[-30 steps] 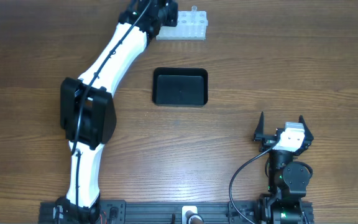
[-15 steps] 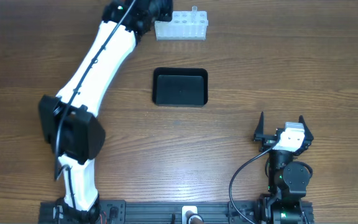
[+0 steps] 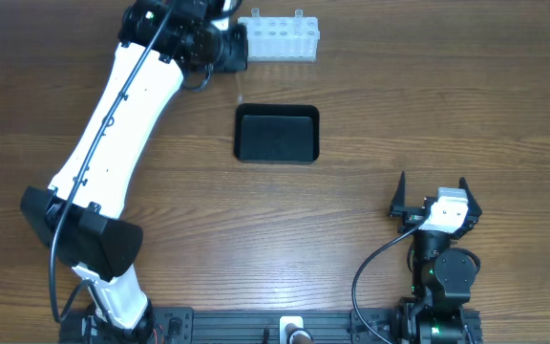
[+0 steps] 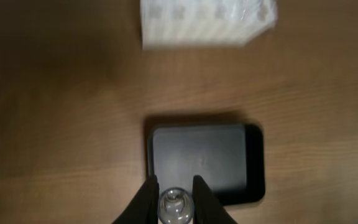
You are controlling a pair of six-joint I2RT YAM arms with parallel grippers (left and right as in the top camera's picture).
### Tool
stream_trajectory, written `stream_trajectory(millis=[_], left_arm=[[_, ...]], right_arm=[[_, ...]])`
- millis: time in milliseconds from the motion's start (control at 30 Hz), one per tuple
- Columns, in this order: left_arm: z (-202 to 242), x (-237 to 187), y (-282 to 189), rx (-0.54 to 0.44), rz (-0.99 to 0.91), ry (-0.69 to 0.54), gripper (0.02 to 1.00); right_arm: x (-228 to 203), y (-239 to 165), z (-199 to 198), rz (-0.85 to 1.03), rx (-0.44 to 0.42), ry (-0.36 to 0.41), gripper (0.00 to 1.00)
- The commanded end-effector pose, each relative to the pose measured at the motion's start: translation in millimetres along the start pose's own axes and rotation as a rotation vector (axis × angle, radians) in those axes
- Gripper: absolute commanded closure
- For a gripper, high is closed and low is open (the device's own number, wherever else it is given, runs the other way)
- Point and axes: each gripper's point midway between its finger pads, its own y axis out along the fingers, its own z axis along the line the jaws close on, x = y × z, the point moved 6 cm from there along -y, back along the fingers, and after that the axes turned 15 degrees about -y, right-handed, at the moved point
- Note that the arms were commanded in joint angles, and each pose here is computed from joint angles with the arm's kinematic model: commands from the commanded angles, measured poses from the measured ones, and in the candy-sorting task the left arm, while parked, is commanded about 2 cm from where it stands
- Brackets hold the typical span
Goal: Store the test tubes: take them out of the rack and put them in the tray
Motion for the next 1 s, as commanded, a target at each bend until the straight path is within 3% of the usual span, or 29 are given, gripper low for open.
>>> stream_trajectory(millis=[33, 433, 1000], left_arm=[[-9.2, -19.9, -6.5, -0.014, 0.072, -0.007, 0.978], [-7.0, -46.8, 43.7, 0.086, 0.256, 0.009, 0.972], [-6.9, -39.5, 114.3, 0.11, 0.263, 0.003, 0.976]], right_arm=[[-1.2, -0.1, 2.2, -0.002, 0.011, 0.002, 0.009], [-1.2, -0.1, 2.2, -0.002, 0.011, 0.002, 0.009], [-1.2, -0.1, 2.2, -0.002, 0.011, 0.002, 0.009]])
